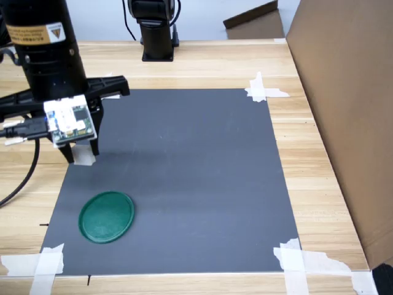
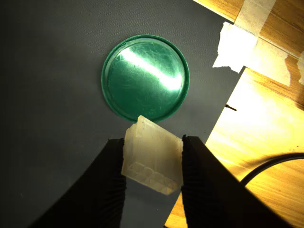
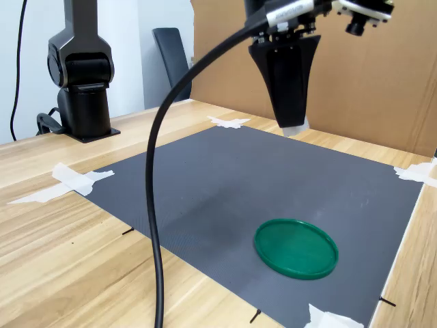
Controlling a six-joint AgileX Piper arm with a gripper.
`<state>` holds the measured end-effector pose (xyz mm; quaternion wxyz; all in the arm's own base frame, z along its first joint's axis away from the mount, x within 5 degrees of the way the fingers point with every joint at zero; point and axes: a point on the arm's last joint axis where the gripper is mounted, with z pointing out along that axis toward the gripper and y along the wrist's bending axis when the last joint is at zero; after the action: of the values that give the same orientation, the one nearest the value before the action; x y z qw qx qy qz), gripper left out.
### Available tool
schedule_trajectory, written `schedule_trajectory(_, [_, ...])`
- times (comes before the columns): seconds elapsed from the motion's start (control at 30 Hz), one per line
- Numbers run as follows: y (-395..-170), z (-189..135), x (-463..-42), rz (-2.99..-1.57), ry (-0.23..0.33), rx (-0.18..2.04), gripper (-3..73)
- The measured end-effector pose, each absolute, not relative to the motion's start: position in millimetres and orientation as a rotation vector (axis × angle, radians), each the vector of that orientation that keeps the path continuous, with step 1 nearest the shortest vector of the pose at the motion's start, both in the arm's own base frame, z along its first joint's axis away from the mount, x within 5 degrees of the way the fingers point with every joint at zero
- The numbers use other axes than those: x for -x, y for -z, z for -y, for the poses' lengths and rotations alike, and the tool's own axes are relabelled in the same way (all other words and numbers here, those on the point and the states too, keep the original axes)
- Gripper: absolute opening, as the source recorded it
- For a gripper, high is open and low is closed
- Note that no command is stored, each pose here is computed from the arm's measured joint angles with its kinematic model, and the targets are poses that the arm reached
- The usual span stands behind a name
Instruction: Grasp a white terminal and put it in the green lid.
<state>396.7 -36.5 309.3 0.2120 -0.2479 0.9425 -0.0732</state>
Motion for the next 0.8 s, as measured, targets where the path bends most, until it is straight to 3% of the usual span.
schedule_trajectory(0.8, [-226.7, 40.3, -436.0, -2.785, 0.124, 0.657, 26.8])
